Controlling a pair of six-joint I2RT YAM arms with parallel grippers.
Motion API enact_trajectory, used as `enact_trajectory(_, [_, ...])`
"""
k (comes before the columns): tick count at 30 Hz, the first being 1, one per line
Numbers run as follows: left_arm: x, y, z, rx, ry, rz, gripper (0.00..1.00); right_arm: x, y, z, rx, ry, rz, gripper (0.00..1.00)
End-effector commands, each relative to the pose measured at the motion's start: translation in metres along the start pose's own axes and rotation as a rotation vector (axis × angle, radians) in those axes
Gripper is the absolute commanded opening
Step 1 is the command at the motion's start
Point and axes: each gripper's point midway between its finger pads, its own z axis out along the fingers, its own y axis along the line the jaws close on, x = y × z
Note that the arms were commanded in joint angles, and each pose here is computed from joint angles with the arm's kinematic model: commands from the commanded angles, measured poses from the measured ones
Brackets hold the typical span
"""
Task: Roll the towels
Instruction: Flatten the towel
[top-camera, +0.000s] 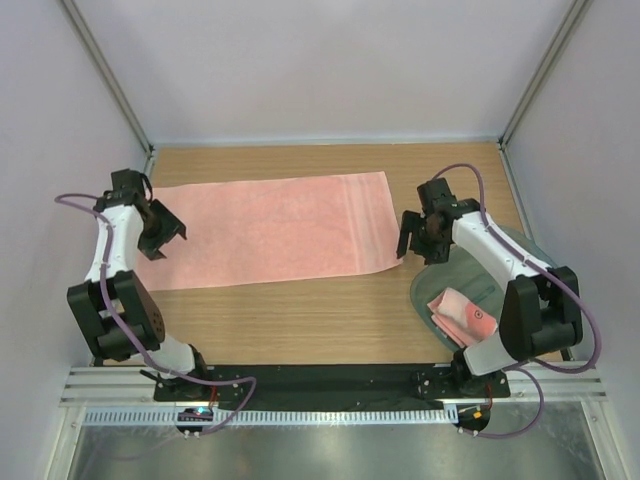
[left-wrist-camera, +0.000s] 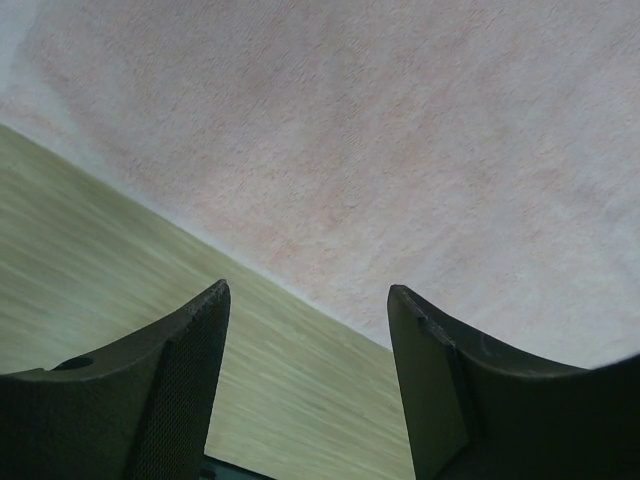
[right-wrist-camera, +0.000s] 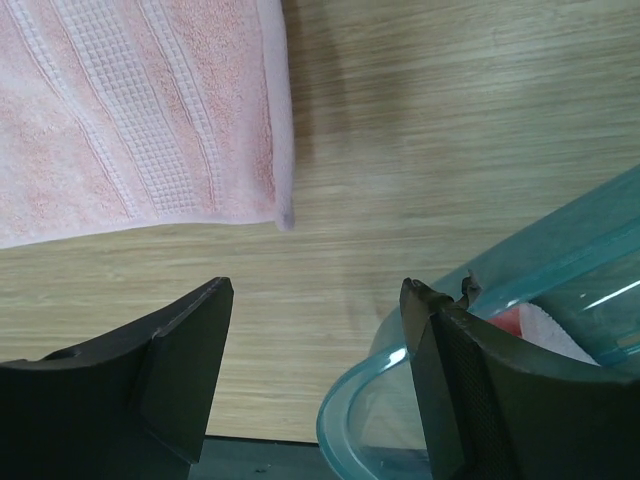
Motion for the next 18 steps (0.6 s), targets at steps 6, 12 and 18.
enact_trajectory(6, [0.003,0.033,-0.002,0.018,-0.065,-0.099,0.66,-0.022,0.024,0.022,-0.064,0.013,0.018,0.72])
enact_trajectory(12, [-0.002,0.054,-0.006,-0.008,-0.113,-0.17,0.66,-0.018,0.035,0.042,-0.09,0.053,0.013,0.65])
enact_trajectory(18, [-0.001,0.072,-0.001,-0.037,-0.107,-0.249,0.65,-0.014,0.038,0.052,-0.097,0.075,-0.009,0.21])
